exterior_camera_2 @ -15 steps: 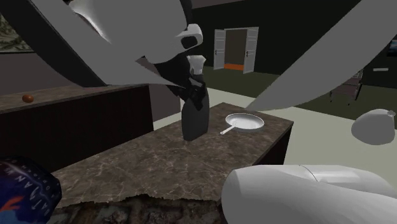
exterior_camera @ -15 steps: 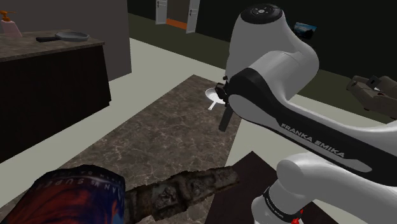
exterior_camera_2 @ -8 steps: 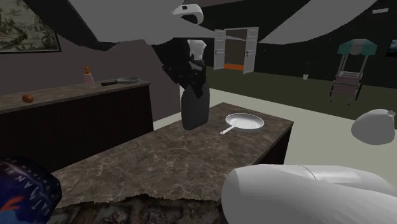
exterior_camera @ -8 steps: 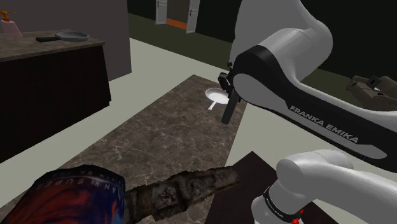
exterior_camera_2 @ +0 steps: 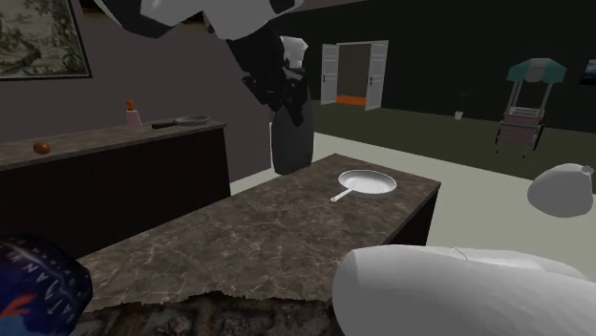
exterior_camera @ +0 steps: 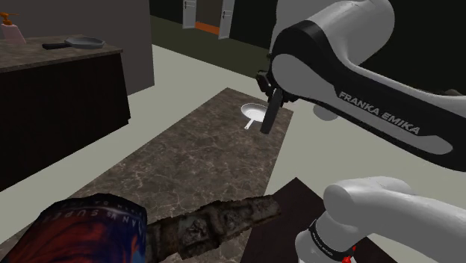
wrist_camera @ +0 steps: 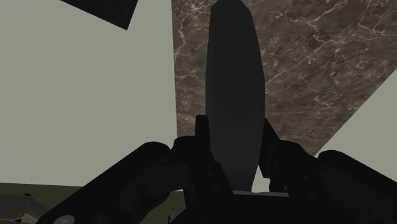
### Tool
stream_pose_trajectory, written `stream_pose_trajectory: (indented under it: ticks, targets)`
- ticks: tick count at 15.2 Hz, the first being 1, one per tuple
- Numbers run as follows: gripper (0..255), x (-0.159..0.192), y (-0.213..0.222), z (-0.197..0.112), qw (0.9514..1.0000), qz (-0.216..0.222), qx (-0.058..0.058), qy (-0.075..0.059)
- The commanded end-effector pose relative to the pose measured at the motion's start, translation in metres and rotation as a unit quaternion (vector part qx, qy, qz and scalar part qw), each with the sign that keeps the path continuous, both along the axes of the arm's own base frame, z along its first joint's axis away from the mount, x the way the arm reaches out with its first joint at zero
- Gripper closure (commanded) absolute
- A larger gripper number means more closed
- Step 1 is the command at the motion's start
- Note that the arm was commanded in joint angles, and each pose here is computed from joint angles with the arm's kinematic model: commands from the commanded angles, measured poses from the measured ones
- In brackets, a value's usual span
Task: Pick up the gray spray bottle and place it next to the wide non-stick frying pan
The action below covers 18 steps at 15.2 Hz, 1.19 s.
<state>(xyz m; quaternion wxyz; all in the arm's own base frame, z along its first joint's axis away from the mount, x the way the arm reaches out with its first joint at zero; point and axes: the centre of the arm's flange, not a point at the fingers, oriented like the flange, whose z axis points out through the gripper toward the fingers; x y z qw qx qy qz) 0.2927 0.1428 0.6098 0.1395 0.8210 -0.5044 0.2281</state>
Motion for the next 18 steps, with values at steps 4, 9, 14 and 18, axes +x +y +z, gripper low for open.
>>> stream_pose_trajectory:
  ticks: [4, 9, 14, 18]
  targets:
    - [255, 0.057, -0.024, 0.002, 1.0, 0.0, 0.0, 0.0]
    - [255, 0.119, -0.048, 0.002, 1.0, 0.0, 0.0, 0.0]
    - [255, 0.18, -0.072, 0.002, 1.0, 0.0, 0.0, 0.0]
    - [255, 0.229, -0.091, 0.003, 1.0, 0.0, 0.0, 0.0]
